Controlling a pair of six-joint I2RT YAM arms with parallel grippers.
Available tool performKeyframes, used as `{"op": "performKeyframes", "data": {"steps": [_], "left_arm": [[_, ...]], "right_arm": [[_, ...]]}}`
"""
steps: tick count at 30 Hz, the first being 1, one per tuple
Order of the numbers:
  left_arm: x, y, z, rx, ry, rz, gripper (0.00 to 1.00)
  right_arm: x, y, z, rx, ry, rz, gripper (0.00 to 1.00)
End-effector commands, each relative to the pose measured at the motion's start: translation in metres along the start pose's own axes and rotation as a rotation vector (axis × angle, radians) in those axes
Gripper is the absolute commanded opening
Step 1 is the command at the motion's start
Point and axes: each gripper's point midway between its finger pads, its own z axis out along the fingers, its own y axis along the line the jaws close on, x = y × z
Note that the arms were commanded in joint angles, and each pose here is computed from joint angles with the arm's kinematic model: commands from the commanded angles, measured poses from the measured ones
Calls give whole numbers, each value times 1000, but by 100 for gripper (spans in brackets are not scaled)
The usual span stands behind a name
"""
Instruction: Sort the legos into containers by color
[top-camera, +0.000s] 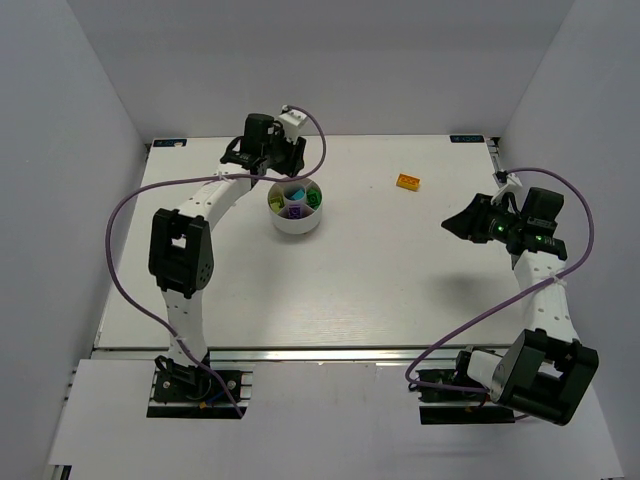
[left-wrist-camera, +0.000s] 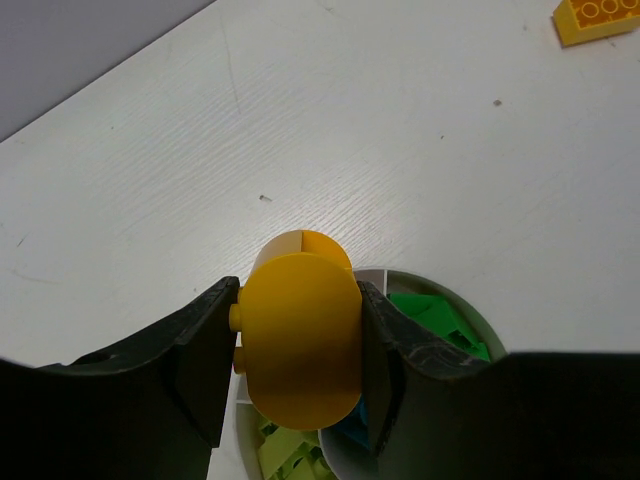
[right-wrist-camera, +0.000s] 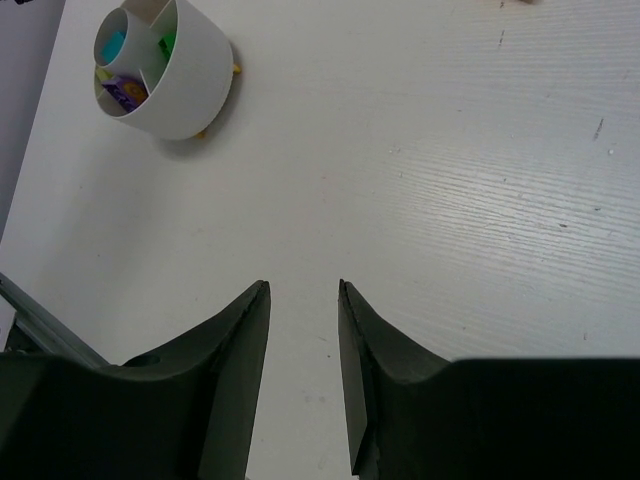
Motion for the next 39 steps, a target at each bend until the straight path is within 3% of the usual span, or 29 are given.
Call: {"op": "performKeyframes", "data": {"steps": [1, 17, 30, 39], "left_arm": [[-24, -6, -12, 84, -85, 47, 13], [13, 1, 1, 127, 9, 6, 25], [29, -2, 6, 138, 53, -16, 49], [19, -1, -2, 127, 38, -13, 67]], "right_arm": [[-5, -1, 3, -3, -14, -38, 40], [-7, 3, 1, -12, -25, -50, 40], [-6, 5, 0, -17, -27, -52, 40], [-5, 5, 2, -19, -26, -54, 40]]}}
